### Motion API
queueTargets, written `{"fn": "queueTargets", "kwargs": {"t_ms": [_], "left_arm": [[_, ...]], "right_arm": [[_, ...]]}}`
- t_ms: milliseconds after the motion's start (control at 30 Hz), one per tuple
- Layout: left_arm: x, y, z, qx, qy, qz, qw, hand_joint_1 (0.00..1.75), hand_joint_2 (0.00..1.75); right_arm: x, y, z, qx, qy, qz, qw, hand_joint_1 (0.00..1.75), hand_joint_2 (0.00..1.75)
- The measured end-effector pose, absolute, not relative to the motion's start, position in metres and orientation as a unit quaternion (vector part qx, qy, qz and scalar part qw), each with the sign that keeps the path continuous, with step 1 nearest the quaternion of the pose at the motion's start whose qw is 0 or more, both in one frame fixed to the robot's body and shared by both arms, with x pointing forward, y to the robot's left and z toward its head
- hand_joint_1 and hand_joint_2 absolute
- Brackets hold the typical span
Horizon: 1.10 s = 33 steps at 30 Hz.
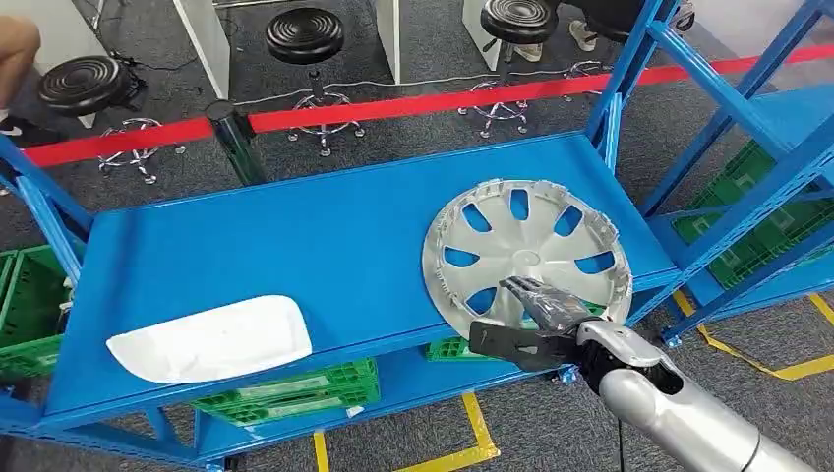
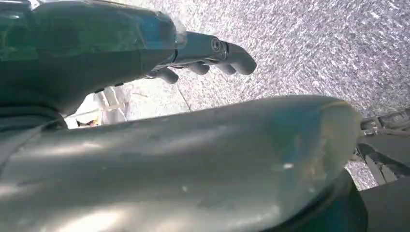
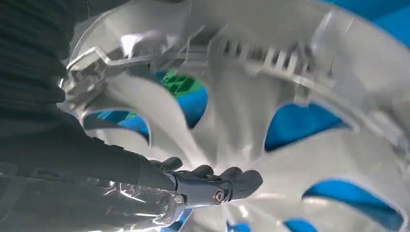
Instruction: Take the parts from the cabinet and place them on the table.
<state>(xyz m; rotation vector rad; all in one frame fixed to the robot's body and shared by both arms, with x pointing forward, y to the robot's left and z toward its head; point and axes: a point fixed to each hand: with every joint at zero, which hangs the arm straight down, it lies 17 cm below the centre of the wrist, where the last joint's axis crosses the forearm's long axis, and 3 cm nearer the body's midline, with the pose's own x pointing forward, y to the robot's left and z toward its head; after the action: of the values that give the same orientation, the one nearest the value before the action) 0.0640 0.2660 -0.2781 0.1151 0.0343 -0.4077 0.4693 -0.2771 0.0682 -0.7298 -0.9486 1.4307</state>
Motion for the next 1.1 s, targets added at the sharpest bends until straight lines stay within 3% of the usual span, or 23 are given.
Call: {"fn": "queueTargets", "kwargs": {"t_ms": [1100], "left_arm": [[0.061,0.261,-0.278,0.055,0.027,-0.19,0.98,0.0,0.0]], "right_arm": [[0.477,-0.267,0.038,-0.338,-0.306,0.691,0.561,0.0,1.75]]}}
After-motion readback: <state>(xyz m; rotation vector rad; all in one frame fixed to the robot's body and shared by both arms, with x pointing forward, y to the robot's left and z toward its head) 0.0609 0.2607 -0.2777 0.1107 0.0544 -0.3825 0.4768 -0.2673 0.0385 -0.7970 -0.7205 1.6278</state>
